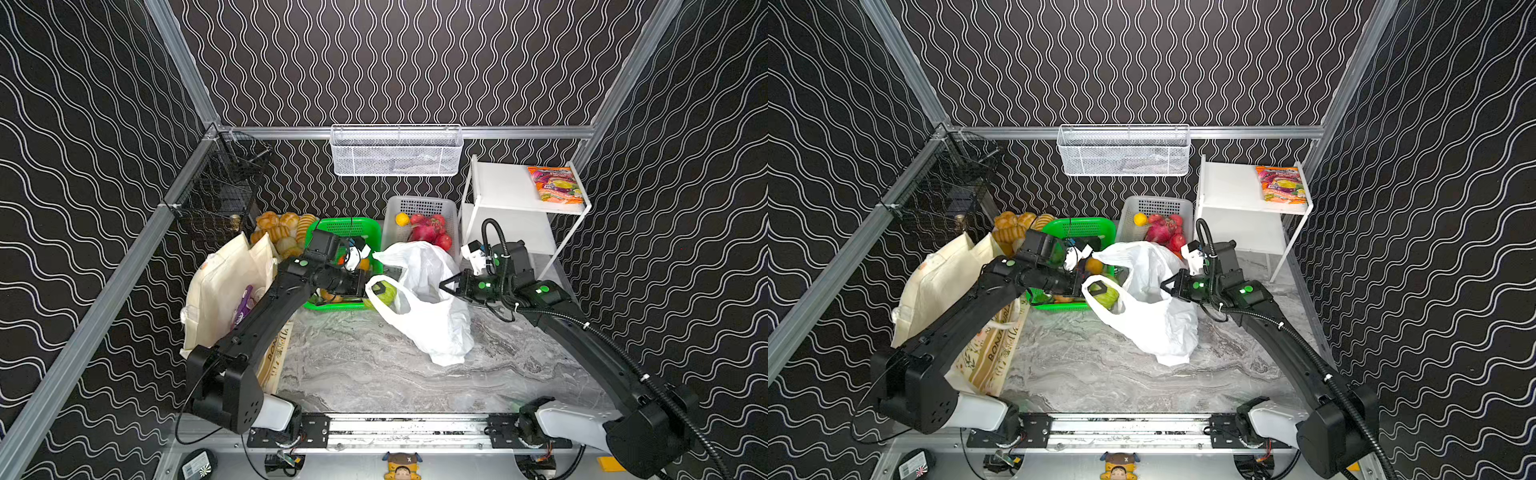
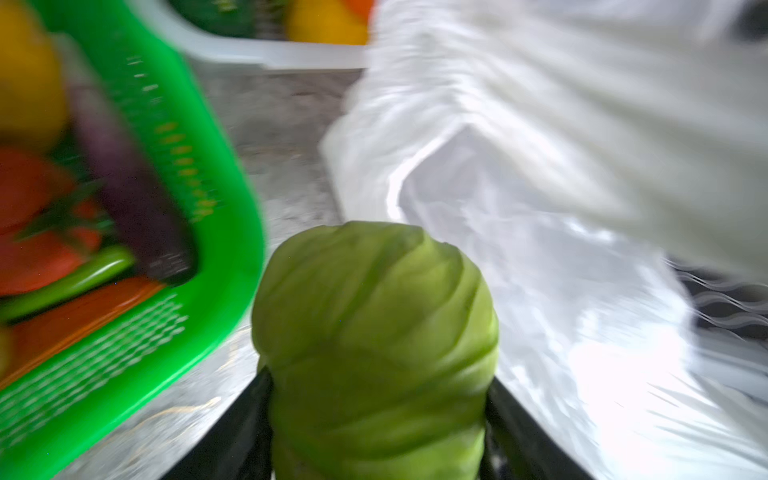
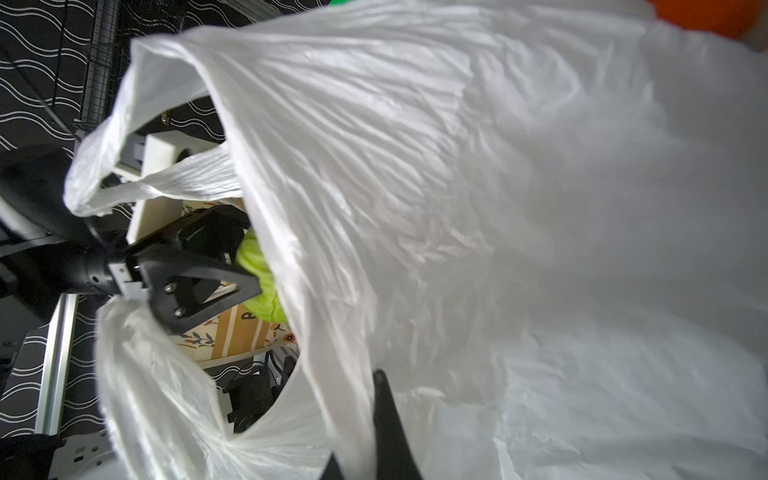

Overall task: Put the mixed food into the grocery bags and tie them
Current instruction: 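Carry the cabbage into the white plastic bag held by the right gripper, then release the cabbage in the bag and return left gripper to green basket, then grasp the brown potato in the green basket with the left gripper, then carry the potato into the white plastic bag and release it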

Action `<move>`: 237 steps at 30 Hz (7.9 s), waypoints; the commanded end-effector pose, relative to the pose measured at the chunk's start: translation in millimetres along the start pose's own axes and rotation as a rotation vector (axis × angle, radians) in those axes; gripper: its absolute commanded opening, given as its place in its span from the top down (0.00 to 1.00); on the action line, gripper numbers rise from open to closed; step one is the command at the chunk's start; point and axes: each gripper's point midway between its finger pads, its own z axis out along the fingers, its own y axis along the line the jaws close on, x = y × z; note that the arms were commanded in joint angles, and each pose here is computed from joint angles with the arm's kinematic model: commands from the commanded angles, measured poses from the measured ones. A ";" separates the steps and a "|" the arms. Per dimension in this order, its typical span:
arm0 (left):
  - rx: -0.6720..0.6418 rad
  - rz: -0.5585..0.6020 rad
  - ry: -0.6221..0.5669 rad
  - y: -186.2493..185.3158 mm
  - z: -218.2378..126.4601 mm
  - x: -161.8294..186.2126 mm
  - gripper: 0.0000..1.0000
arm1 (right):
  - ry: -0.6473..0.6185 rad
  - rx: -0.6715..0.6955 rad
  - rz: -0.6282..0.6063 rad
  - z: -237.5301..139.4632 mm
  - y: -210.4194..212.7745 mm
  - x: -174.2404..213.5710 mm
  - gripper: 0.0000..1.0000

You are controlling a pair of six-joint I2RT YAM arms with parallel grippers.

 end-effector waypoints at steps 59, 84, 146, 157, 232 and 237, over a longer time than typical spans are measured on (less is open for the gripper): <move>0.098 0.278 -0.265 -109.6 -8.1 -21.1 0.02 | -0.192 0.053 -0.044 -30.8 -28.5 26.2 1.00; -0.648 -0.049 -0.427 52.0 -96.0 -23.6 0.15 | -0.246 0.111 -0.045 -42.5 -29.4 15.3 1.00; -0.616 -0.276 -0.229 132.7 -48.6 -19.6 0.58 | -0.242 0.019 -0.036 -37.6 -10.6 7.6 1.00; -0.517 -0.212 -0.268 111.7 -49.2 -21.8 0.59 | -0.233 0.015 -0.037 -32.7 -10.3 4.9 1.00; 0.368 0.196 -0.054 -135.4 39.4 -23.8 0.42 | -0.235 -0.062 -0.055 -32.4 2.8 4.5 1.00; 0.260 0.192 -0.040 -125.3 67.1 -25.2 0.34 | -0.235 -0.066 -0.062 -35.7 7.1 3.8 1.00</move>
